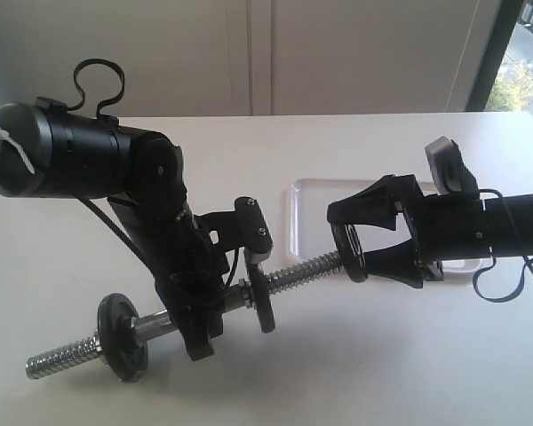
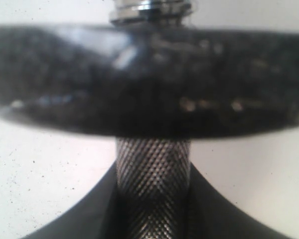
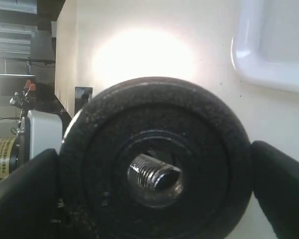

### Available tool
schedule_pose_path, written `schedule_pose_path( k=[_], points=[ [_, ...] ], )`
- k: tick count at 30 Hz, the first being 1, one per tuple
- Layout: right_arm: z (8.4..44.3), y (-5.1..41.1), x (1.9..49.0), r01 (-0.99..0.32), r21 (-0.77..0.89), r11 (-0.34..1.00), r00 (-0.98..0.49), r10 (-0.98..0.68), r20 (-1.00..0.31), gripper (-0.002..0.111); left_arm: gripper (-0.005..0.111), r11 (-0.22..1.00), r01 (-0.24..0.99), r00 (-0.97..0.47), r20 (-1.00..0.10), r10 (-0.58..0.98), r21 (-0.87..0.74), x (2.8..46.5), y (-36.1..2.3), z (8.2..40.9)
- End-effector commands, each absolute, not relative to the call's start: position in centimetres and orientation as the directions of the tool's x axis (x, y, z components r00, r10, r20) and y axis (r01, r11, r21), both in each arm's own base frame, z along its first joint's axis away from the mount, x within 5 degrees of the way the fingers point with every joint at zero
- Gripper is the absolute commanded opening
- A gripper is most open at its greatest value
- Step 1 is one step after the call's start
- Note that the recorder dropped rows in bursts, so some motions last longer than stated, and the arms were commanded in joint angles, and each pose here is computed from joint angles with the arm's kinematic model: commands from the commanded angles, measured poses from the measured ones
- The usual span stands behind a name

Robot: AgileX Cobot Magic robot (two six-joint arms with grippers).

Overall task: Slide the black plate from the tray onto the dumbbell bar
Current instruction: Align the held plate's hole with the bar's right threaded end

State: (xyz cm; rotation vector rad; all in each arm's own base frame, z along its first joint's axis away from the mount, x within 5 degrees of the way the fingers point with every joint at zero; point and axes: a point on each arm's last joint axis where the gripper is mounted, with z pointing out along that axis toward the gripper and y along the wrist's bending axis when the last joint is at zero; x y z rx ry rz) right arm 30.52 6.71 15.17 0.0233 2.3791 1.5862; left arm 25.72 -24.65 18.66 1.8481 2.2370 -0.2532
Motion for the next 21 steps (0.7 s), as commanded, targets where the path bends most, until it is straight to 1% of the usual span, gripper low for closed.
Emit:
schedule_pose_path(
  k=[1, 21],
  points=[
    [15.87, 7.47, 30.53, -0.163, 0.919, 0.359, -0.955, 0.178, -0.238, 0.000, 0.000, 0.219, 0.975, -0.192, -0.369, 0.909, 0.031, 25.60, -24.84, 21.05],
    [15.78, 8.17, 30.63, -0.158, 0.915, 0.371, -0.953, 0.186, -0.240, 0.000, 0.000, 0.219, 0.975, -0.192, -0.369, 0.909, 0.031, 25.60, -24.84, 21.05]
  ],
)
